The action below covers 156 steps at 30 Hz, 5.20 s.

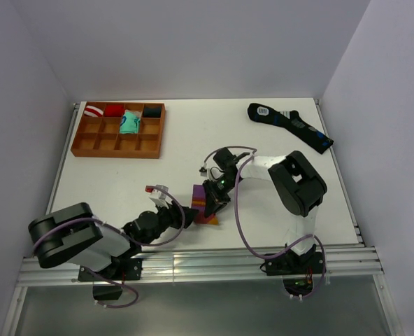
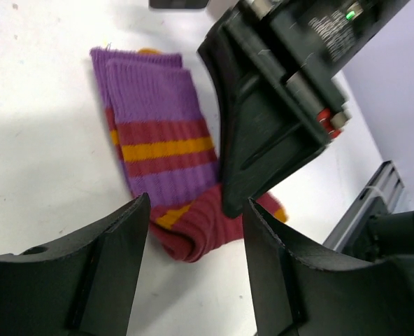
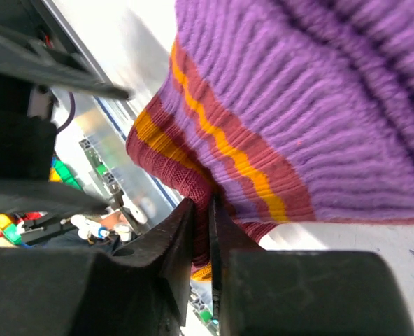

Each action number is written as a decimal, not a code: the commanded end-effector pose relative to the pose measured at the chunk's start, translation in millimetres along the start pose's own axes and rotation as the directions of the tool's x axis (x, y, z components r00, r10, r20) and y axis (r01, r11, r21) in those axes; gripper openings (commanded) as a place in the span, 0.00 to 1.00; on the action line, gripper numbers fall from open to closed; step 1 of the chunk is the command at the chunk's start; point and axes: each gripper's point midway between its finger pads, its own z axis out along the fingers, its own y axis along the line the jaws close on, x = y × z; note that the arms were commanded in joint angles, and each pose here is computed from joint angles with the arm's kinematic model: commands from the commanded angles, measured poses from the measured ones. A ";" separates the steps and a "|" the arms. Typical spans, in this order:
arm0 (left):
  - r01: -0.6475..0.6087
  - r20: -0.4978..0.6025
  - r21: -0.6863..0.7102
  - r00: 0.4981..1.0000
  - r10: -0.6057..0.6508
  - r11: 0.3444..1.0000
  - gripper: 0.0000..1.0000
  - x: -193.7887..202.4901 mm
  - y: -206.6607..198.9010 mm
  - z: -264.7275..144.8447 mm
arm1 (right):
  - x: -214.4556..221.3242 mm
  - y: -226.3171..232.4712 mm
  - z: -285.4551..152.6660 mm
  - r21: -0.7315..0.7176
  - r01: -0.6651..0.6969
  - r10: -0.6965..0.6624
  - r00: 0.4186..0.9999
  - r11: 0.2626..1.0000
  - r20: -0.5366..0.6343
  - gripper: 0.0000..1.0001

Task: Roll the socks
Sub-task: Roll the sock at the center of the board.

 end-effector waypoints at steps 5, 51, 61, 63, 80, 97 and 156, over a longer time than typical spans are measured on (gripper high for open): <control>0.037 -0.022 -0.081 0.999 -0.039 0.996 0.62 2.1 24.6 -18.5 | -5.4 1.6 7.1 -0.033 -0.022 0.024 0.999 0.999 0.039 0.16; -0.132 -0.128 0.016 0.983 0.133 0.991 0.61 31.0 19.7 -7.3 | -0.6 -8.0 15.8 -0.072 -0.027 0.028 1.000 0.997 0.014 0.12; -0.038 -0.119 -0.028 0.992 0.035 0.999 0.21 27.7 14.5 3.2 | 3.4 -13.6 18.0 -0.063 -0.009 0.011 1.000 0.998 0.029 0.12; -0.023 -0.124 -0.018 0.992 0.020 1.000 0.06 27.1 9.3 4.5 | 5.1 -15.6 17.9 -0.054 -0.005 0.006 0.999 0.999 0.036 0.12; 0.069 -0.361 -0.274 0.917 -0.169 0.959 0.00 51.0 13.3 -11.9 | -36.1 -6.0 -29.0 0.178 0.152 -0.216 0.878 0.972 0.428 0.52; 0.184 -0.462 -0.376 0.812 -0.356 0.908 0.00 41.5 3.3 -31.8 | -13.2 50.3 -32.6 0.298 0.414 -0.493 0.526 0.860 0.693 0.57; 0.255 -0.629 -0.491 0.558 -0.542 0.833 0.00 28.8 -9.4 -33.5 | 44.9 51.9 41.8 0.490 0.512 -0.677 0.284 0.706 0.679 0.61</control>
